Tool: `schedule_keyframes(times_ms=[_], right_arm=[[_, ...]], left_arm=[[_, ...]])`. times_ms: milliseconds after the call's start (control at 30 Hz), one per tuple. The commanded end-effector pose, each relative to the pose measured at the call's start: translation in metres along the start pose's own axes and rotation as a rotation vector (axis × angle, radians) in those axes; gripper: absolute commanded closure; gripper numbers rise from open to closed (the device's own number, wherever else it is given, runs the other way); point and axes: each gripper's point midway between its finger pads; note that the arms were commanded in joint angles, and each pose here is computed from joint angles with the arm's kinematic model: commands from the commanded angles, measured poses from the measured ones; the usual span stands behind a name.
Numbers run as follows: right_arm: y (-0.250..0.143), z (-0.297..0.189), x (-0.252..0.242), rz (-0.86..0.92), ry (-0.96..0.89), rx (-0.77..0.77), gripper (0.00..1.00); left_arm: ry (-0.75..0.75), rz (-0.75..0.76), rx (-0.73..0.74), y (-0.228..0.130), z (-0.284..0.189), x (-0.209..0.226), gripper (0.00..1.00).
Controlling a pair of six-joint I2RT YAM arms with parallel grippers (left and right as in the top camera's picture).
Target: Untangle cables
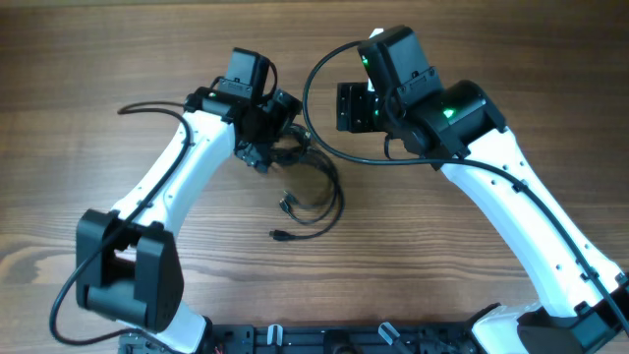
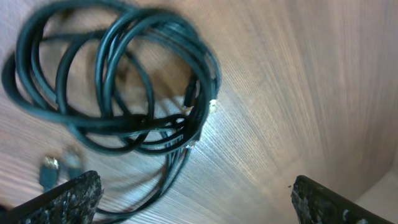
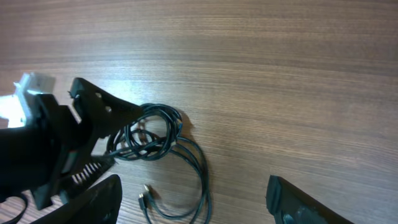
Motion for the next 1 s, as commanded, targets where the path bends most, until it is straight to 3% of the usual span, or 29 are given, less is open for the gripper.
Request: schedule_keyframes(times_ms=[0, 133, 233, 300, 567, 667, 767, 967], right_arm=[[0.006, -0.007, 0.011, -0.031, 0.061, -0.023, 0.24], [0.013, 0.011, -0.009, 0.009, 0.019, -0.009, 0.20], [0.029, 0.012, -0.030, 0.035, 0.110, 0.002, 0.20], [0.035, 0.011, -0.042, 0.064, 0.139, 0.006, 0.21], [0.030, 0.011, -0.046, 0.033, 0.128, 0.026, 0.21], [0.030, 0.011, -0.047, 0.033, 0.127, 0.028, 0.21], [0.026, 0.010, -0.040, 0.032, 0.161, 0.045, 0.21], [0.026, 0.011, -0.040, 0.008, 0.162, 0.046, 0.21]], left_arm=[[-0.027, 0.321, -0.070, 0.014, -0.018, -0.007, 0.04], [-0.144, 0.717, -0.095, 0.017, -0.010, -0.038, 0.09], [-0.133, 0.916, -0.114, 0.027, 0.008, -0.038, 0.13], [-0.086, 0.888, -0.064, 0.032, 0.034, -0.023, 0.12], [0.010, 0.397, -0.004, 0.048, 0.101, 0.011, 0.28], [0.100, 0.219, -0.072, 0.059, 0.108, 0.028, 0.27], [0.105, 0.198, -0.103, 0.065, 0.108, 0.028, 0.49], [0.147, 0.231, -0.058, 0.044, 0.131, 0.036, 0.57]])
Point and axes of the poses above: each gripper's point midway between its finger pads, its own z axis out along the fingers, its own x axis along the line the jaws close on, y = z × x, and after that the axes turned 3 degrees about z, right-handed
